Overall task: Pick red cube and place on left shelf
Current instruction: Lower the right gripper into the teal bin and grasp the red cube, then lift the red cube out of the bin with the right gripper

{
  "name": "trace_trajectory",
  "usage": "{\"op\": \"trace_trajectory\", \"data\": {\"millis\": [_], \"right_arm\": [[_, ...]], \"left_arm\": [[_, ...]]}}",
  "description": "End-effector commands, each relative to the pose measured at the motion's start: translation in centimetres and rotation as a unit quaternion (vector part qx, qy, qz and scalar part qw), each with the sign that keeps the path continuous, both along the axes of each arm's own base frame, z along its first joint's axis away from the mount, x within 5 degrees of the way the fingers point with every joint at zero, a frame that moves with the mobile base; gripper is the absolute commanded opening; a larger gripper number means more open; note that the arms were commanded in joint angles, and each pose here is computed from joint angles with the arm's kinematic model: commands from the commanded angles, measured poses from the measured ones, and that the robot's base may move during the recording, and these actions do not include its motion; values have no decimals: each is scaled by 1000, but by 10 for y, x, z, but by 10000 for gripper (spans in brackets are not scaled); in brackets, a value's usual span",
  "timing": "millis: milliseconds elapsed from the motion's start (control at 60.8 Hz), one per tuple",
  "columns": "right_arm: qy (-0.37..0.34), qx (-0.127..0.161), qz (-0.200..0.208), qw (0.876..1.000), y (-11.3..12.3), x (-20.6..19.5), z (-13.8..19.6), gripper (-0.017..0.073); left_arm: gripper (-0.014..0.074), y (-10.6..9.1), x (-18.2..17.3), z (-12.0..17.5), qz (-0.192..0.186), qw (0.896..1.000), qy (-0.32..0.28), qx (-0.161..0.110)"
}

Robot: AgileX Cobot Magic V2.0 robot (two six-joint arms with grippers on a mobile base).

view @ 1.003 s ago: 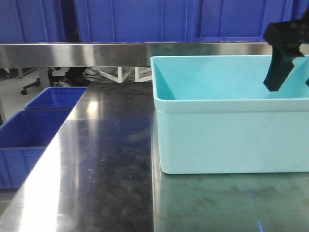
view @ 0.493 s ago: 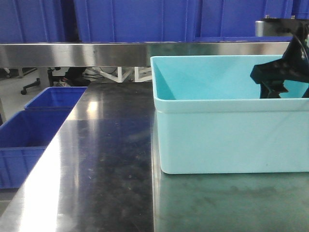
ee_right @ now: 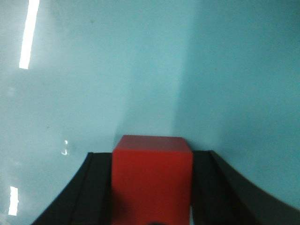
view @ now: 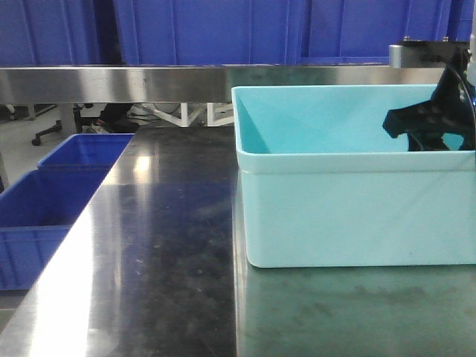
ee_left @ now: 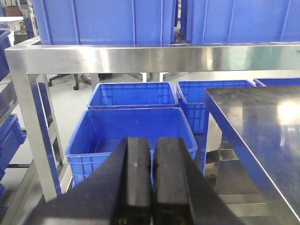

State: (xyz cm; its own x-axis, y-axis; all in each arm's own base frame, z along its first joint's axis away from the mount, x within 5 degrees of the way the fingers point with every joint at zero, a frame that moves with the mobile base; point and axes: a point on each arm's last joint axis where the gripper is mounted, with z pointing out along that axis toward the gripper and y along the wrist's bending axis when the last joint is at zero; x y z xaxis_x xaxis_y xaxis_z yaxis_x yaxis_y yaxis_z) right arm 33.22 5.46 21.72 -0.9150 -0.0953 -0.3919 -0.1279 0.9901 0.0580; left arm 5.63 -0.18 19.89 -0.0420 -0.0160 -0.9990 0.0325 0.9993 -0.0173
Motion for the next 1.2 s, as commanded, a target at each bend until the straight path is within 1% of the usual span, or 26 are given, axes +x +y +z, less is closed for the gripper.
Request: {"op": "trace_trajectory", "data": {"millis": [0, 132, 345, 493, 575, 674, 723, 740, 773, 839, 904, 921, 954, 970, 1069, 1085, 1118, 1167, 1184], "right_arm": [[-55, 4, -1, 998, -2, 5, 35, 172], [-86, 9, 0, 996, -2, 2, 62, 172], [-173, 22, 0, 985, -7, -31, 120, 172], [-240, 32, -1, 970, -12, -67, 159, 172], [-269, 37, 1, 962, -15, -91, 173, 172], [-317, 43, 0, 947, -20, -126, 187, 172], [-333, 46, -1, 942, -23, -142, 187, 172], [-345, 48, -1, 938, -24, -150, 190, 172], [-353, 49, -1, 934, -26, -161, 188, 172], [-380, 53, -2, 923, -30, -189, 185, 172], [-394, 55, -2, 917, -33, -212, 176, 172], [-404, 56, -2, 913, -34, -220, 176, 172], [-408, 57, -2, 911, -36, -229, 170, 172], [-418, 58, -2, 907, -37, -237, 169, 172], [-444, 62, -2, 894, -41, -266, 154, 172], [-453, 64, -2, 889, -42, -273, 153, 172], [-460, 65, -2, 886, -43, -280, 148, 172], [-476, 67, -2, 877, -45, -293, 141, 172], [-484, 68, -2, 872, -46, -298, 139, 172]], "left_arm": [[101, 0, 0, 1, -1, 999, -39, -5], [101, 0, 0, 1, -1, 999, -39, -5], [101, 0, 0, 1, -1, 999, -39, -5], [101, 0, 0, 1, -1, 999, -39, -5], [101, 0, 0, 1, -1, 999, -39, -5], [101, 0, 0, 1, -1, 999, -39, -5], [101, 0, 0, 1, -1, 999, -39, -5], [101, 0, 0, 1, -1, 999, -39, -5], [101, 0, 0, 1, -1, 999, -39, -5], [101, 0, 0, 1, -1, 999, -39, -5], [101, 0, 0, 1, -1, 999, -39, -5], [101, 0, 0, 1, -1, 999, -39, -5], [101, 0, 0, 1, -1, 999, -39, -5], [101, 0, 0, 1, -1, 999, -39, -5], [101, 0, 0, 1, -1, 999, -39, -5], [101, 0, 0, 1, -1, 999, -39, -5], [101, 0, 0, 1, -1, 999, -39, -5], [101, 0, 0, 1, -1, 999, -39, -5], [101, 0, 0, 1, -1, 999, -39, -5]]}}
